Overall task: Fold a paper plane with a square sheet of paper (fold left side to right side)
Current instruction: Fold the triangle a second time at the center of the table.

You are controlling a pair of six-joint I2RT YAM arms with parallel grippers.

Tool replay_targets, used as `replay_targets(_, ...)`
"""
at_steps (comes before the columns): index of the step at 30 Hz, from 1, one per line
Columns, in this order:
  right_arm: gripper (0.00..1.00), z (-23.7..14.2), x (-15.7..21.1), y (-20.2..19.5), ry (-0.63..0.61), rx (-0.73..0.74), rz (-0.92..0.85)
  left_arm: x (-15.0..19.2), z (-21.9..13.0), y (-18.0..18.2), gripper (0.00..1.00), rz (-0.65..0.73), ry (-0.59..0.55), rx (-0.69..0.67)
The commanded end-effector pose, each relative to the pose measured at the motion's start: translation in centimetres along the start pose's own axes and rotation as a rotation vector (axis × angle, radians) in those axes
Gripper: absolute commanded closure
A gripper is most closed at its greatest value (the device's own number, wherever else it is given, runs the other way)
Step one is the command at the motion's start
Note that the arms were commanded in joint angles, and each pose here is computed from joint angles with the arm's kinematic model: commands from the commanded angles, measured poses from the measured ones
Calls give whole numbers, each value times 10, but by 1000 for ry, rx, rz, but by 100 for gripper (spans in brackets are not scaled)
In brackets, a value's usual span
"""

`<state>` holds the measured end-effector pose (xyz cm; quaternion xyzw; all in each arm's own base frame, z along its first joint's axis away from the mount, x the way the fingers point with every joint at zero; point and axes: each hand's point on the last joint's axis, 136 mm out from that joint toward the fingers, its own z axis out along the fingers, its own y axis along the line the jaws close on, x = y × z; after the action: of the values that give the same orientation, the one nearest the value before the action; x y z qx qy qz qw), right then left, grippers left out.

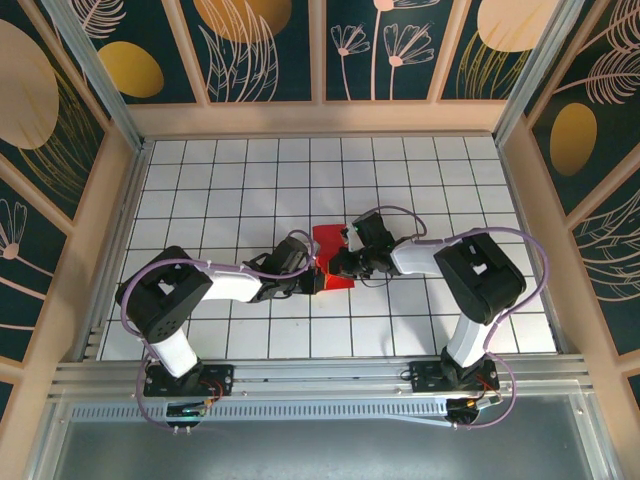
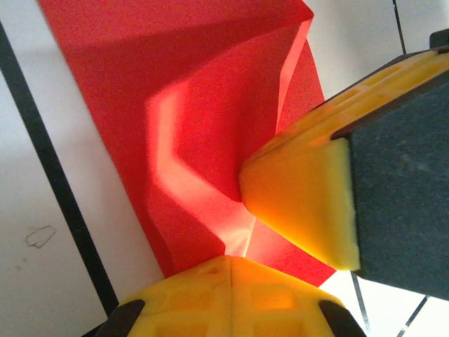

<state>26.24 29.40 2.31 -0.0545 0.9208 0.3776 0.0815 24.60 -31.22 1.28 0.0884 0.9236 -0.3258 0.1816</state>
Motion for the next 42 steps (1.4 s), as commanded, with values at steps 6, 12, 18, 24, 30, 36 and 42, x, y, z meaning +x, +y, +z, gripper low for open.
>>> replay_targets(6, 100, 4, -4, -23, -13, 116, -27, 41, 4, 48, 100, -84, 120, -178)
replay_targets(12, 100, 0, -13, -30, -33, 148, -30, 49, 2, 55, 100, -109, 130, -193)
replay_targets(18, 100, -6, -25, -39, -57, 173, -23, 54, 2, 58, 100, -119, 135, -197)
replay_targets(24, 100, -14, -40, -54, -85, 201, -6, 56, 2, 60, 100, -120, 137, -199)
replay_targets(30, 100, -24, -53, -72, -111, 227, 16, 56, 2, 60, 100, -117, 136, -197)
replay_targets(36, 100, -34, -66, -86, -135, 240, 34, 55, 2, 58, 100, -118, 131, -190)
replay_targets(42, 100, -56, -79, -70, -181, 229, 3, 49, 1, 53, 100, -109, 116, -173)
